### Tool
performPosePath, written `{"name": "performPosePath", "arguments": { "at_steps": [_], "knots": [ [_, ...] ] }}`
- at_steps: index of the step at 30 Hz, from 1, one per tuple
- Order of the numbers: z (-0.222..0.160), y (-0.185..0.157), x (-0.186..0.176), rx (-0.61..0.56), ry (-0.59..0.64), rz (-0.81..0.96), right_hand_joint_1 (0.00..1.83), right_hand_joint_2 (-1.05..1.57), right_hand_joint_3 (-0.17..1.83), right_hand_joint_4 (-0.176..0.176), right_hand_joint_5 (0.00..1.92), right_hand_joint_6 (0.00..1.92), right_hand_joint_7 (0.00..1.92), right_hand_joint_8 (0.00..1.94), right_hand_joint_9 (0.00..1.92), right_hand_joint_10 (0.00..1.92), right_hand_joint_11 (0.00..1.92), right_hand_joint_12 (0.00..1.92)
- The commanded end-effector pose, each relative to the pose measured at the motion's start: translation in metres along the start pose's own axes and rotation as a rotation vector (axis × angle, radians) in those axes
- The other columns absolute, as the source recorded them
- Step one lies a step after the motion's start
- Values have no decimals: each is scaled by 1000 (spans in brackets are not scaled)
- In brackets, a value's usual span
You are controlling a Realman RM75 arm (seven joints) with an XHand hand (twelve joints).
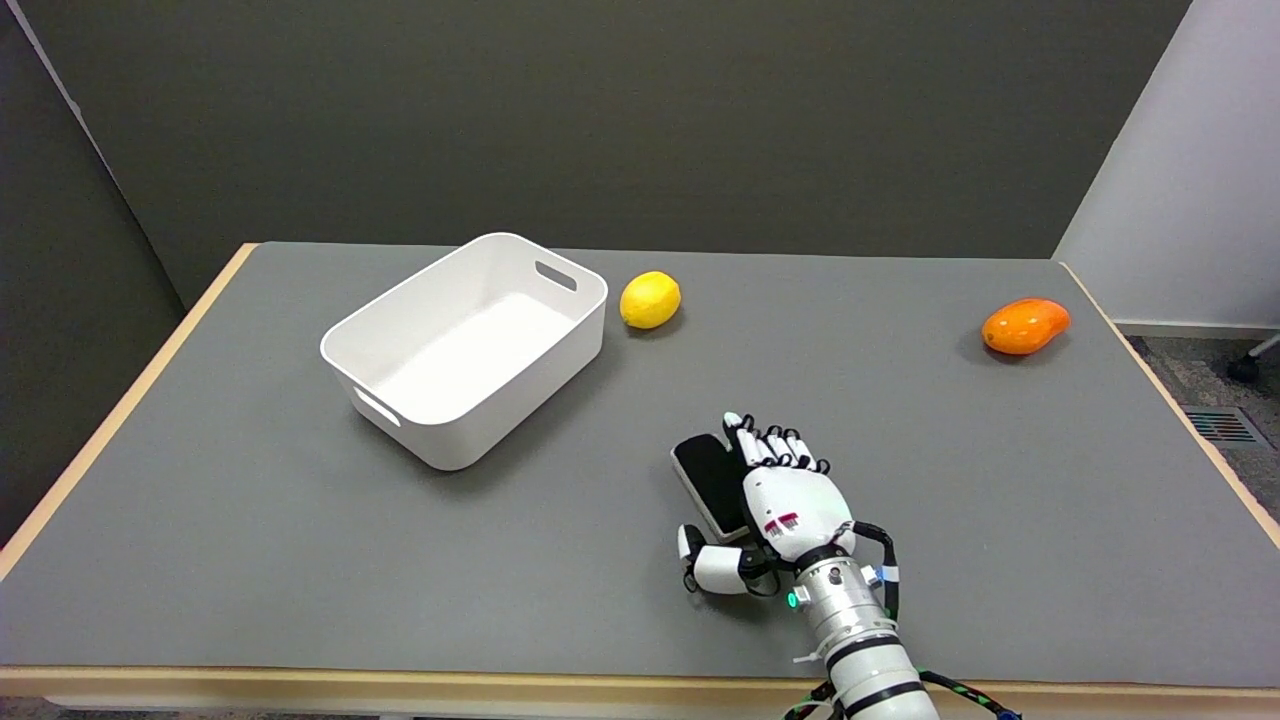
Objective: Pick up the chalkboard eraser.
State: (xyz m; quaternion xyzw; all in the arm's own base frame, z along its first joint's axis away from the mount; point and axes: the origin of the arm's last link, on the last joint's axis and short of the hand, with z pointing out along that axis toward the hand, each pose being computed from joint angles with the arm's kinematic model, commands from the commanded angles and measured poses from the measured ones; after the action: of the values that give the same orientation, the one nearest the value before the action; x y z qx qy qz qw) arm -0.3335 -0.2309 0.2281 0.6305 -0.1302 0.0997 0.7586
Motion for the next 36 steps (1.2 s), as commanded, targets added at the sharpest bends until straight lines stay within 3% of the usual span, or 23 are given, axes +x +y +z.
{"name": "performPosePath", "arguments": {
  "at_steps": [1, 3, 4, 6, 8, 10, 12, 16, 19, 26, 36],
  "knots": [
    [4, -1, -3, -1, -2, -19, 738, 704, 939, -176, 24, 186, 446, 809, 180, 879, -1, 1118],
    [5, -1, -4, -1, 0, -27, 745, 743, 940, -176, 43, 184, 494, 888, 221, 931, -1, 1160],
    [6, 0, -4, -1, 0, -30, 871, 842, 809, -176, 51, 217, 526, 1081, 265, 995, 18, 1206],
    [7, 0, -6, 5, 5, -48, 1270, 1137, 392, -176, 65, 328, 601, 1660, 390, 1176, 82, 1336],
    [7, -1, -7, 16, 14, -69, 1269, 1132, 411, -176, 67, 392, 598, 1673, 433, 1208, 115, 1372],
    [7, -1, -7, 30, 29, -93, 1262, 1094, 543, -176, 110, 628, 578, 1760, 579, 1287, 267, 1523],
    [7, -2, -6, 44, 45, -117, 1258, 1056, 662, -176, 136, 741, 574, 1827, 648, 1312, 397, 1640],
    [12, -4, 1, 62, 77, -135, 1258, 1034, 725, -176, 193, 846, 574, 1862, 741, 1379, 515, 1694],
    [16, -9, 13, 90, 117, -143, 1266, 978, 873, -176, 199, 905, 592, 1937, 736, 1459, 504, 1722],
    [33, -24, 61, 189, 249, -163, 1272, 959, 907, -176, 218, 993, 607, 1941, 766, 1549, 546, 1731],
    [51, -81, 160, 425, 519, -200, 1282, 918, 972, -176, 260, 1013, 638, 1941, 765, 1570, 564, 1747]
  ]
}}
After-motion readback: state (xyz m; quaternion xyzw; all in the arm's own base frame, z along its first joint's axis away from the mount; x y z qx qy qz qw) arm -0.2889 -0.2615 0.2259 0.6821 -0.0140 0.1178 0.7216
